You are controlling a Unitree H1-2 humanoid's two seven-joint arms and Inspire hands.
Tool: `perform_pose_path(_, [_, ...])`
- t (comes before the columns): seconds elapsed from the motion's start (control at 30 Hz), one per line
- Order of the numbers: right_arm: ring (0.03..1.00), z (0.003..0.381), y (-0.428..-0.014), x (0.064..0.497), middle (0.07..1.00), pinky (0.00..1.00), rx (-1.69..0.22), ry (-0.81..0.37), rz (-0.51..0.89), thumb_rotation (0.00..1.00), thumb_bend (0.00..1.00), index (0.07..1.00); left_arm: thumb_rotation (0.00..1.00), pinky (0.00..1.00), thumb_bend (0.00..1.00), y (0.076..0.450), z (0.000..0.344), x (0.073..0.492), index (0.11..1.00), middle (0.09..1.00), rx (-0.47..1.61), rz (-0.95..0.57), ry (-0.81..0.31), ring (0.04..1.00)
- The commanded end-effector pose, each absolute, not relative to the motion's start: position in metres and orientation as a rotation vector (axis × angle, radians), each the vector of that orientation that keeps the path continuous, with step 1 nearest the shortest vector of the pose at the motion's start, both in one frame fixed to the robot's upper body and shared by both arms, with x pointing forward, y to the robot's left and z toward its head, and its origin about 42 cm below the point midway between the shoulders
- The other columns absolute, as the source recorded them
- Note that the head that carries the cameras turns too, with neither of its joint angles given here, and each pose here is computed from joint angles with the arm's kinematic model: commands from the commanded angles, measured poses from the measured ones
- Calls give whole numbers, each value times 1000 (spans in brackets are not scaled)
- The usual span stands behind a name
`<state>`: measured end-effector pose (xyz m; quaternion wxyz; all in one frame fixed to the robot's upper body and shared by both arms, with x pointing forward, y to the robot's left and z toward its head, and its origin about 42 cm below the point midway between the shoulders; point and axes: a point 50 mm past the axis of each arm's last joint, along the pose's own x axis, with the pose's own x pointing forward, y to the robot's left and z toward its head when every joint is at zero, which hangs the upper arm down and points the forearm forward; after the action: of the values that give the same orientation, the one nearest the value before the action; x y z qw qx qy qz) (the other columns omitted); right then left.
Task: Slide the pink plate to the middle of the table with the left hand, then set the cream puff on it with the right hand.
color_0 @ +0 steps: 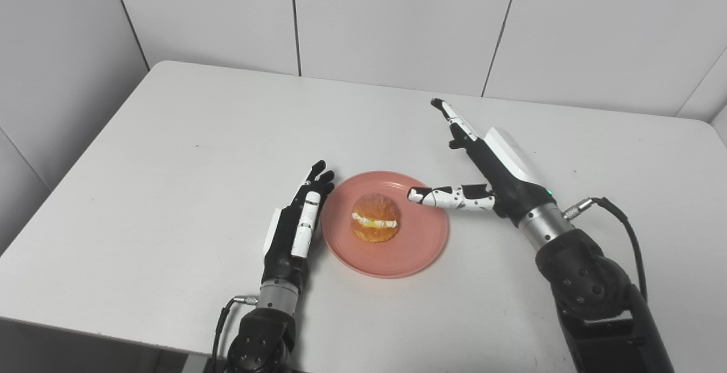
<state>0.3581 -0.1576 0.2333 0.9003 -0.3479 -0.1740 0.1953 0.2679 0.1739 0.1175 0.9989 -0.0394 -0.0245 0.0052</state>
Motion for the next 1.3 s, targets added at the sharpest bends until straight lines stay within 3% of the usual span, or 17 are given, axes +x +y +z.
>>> perform_pose_path(0.0, [970,249,-156,354,1000,890,-676,-459,375,820,927,1000,1000,919,452,170,127,272,903,912,-92,-3,-90,903])
perform_pose_path(0.1, [975,239,-162,346,1000,906,-636,-418,352,939,910,1000,1000,920,455,171,127,271,902,911,-88,-3,-92,903])
perform_pose_path(0.23, [963,223,-167,336,999,893,-578,-360,327,999,882,1000,1000,923,455,172,128,271,901,911,-89,-3,-94,905])
perform_pose_path(0.53, [981,186,-168,321,1000,929,-269,-250,310,1000,722,996,1000,924,462,175,128,270,902,913,-88,-10,-88,908])
perform_pose_path(0.7, [983,173,-168,320,996,942,-238,-209,319,1000,665,989,1000,928,459,176,128,268,905,914,-82,-15,-88,909])
perform_pose_path(0.73, [978,171,-168,320,995,938,-236,-201,320,1000,595,988,1000,930,454,176,129,267,906,916,-79,-15,-89,909])
perform_pose_path(1.03, [967,155,-165,320,980,944,-145,-113,300,970,318,986,1000,944,450,180,126,265,913,925,-73,-10,-82,918])
perform_pose_path(1.27, [974,145,-163,322,990,954,-133,-113,321,983,251,993,1000,931,450,182,124,266,908,919,-59,-17,-76,912])
